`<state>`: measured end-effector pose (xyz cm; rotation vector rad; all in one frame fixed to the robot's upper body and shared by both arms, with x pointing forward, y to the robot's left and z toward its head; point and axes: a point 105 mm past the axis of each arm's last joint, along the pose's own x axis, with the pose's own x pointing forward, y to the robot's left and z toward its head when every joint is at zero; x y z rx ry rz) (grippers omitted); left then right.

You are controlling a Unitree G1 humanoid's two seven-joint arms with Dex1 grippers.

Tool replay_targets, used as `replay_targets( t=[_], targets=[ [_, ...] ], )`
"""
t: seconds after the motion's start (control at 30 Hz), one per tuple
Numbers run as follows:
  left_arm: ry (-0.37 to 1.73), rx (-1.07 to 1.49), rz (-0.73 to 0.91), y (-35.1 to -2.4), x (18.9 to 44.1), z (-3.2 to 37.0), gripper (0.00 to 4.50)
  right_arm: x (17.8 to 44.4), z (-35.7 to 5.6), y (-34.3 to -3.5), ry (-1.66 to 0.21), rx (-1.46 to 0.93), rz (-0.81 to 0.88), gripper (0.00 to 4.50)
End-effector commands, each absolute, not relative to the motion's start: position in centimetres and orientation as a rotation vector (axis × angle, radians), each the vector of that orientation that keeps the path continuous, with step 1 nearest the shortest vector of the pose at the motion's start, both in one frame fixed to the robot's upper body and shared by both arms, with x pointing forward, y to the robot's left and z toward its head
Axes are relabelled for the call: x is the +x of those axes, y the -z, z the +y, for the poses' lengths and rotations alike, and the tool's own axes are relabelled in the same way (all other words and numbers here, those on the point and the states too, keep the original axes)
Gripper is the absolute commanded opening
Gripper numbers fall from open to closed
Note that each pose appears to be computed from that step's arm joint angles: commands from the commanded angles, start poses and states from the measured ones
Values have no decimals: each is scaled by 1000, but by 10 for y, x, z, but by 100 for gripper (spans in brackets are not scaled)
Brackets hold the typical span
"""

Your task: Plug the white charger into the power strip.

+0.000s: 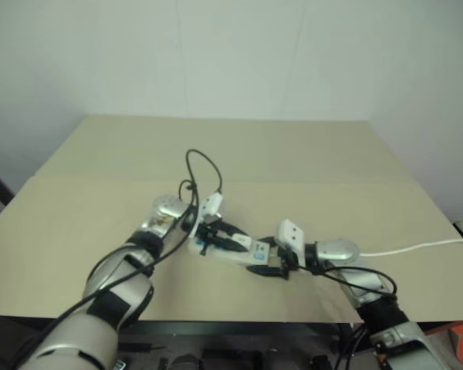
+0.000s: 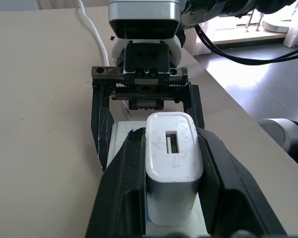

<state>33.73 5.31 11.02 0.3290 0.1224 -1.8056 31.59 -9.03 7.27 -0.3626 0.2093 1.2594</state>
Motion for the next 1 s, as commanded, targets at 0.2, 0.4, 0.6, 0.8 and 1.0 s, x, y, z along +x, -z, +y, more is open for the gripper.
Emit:
replay_targets(
  t=[0.2,0.4,0.6,0.8,1.0],
  targets=[
    [1664,235,302,-78,341,90,298,315,-90,-76,-1286,-385,201,341],
    [1641,250,258,-90,346,96,448,320,-92,-76,-1281,-391,200,341],
    [1587,247,159,-121,355,114,448,328,-97,-83,-1227,-413,151,341],
    [1492,238,91,-149,356,154,450,324,-121,-106,-1226,-444,114,446],
    [1393,294,135,-157,337,210,450,295,-166,-138,-1220,-511,111,446]
  ],
)
